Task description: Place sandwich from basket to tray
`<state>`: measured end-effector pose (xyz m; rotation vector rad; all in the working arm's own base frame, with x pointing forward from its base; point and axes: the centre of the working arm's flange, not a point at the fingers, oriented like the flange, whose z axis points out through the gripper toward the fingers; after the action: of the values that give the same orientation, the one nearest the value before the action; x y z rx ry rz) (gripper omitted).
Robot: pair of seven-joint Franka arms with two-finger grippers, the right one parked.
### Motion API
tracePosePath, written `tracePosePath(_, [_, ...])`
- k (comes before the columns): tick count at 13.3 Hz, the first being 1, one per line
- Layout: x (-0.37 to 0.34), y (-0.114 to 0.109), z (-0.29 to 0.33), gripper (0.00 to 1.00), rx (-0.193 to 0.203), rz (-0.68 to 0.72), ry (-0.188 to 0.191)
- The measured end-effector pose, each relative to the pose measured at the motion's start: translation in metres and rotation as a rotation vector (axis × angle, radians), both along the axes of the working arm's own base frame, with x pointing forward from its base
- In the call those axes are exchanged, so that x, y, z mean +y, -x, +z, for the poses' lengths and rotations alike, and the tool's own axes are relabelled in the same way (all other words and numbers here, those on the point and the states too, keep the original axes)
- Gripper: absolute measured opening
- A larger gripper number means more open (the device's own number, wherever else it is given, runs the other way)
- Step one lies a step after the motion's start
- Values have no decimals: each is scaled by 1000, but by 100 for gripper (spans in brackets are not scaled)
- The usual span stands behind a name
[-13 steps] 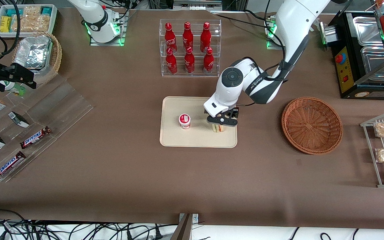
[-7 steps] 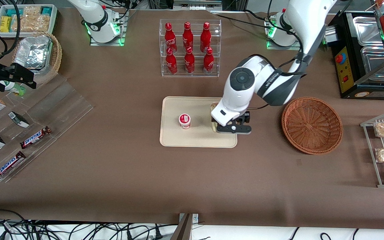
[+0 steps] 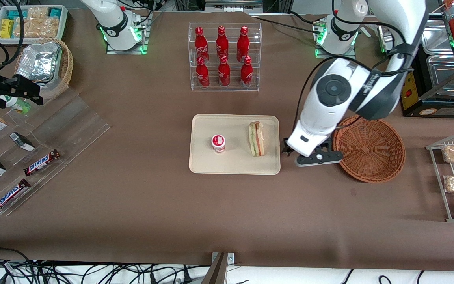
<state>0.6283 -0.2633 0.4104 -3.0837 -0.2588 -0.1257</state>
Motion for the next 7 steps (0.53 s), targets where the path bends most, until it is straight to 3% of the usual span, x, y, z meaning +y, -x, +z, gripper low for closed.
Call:
tracePosePath(4, [42,-8,11,100,38,58,-1])
tracePosePath(7, [77,-14,19,100,68,34,23])
